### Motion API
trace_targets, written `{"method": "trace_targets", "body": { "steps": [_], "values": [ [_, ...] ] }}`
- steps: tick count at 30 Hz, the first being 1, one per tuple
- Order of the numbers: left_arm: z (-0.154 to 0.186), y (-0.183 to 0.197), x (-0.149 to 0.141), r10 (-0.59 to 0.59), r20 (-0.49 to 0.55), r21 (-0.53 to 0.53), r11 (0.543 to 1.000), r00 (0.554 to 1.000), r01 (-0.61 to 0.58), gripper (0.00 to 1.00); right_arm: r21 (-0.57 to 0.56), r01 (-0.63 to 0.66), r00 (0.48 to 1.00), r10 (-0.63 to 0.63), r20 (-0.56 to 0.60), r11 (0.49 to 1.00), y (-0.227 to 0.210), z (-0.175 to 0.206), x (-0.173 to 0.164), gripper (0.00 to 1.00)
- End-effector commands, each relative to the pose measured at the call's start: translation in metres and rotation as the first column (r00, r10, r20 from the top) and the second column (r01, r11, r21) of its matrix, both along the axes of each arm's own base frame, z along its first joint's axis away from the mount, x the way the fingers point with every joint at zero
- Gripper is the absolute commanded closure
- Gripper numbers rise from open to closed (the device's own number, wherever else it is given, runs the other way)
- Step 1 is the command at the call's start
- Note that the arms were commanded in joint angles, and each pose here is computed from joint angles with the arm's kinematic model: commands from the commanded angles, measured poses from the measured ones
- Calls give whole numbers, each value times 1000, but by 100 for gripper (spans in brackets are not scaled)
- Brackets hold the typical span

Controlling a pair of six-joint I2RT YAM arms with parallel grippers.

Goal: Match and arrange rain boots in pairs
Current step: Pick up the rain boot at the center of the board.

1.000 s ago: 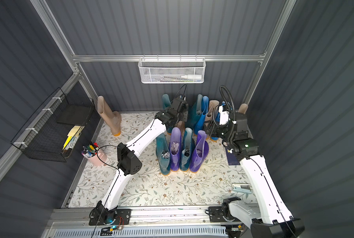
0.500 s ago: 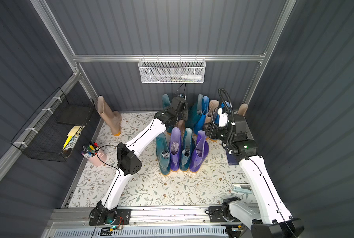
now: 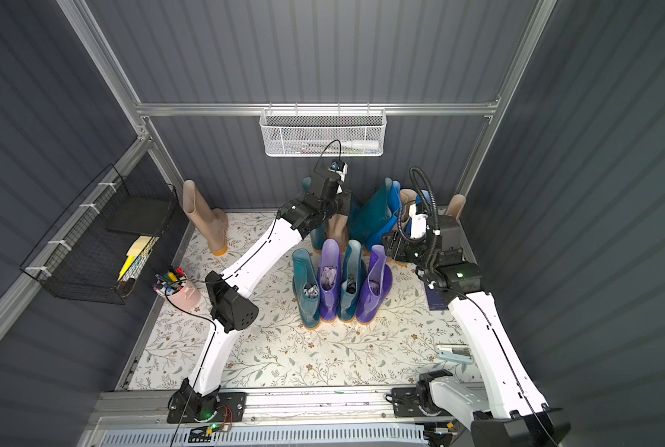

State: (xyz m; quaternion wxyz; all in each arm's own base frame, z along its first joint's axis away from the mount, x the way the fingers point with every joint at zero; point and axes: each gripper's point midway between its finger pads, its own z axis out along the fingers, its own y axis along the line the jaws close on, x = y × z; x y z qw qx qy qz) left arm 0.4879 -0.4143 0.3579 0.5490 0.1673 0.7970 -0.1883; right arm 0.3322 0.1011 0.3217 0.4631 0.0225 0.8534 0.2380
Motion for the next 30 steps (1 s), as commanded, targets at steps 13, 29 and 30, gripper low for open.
{"method": "trace_targets", "body": {
  "steps": [13, 29, 30],
  "values": [
    [208, 23, -61, -49, 445, -272, 944, 894, 187, 100, 26, -7, 1000, 8, -27, 1000, 4, -13, 7, 34],
    [274, 53, -107, -75, 623, -197, 948, 779, 249, 100, 24, -6, 1000, 6, -25, 1000, 4, -12, 4, 34],
    [278, 57, -110, -72, 633, -188, 952, 771, 243, 100, 23, -6, 1000, 6, -24, 1000, 3, -12, 4, 34]
  ]
}}
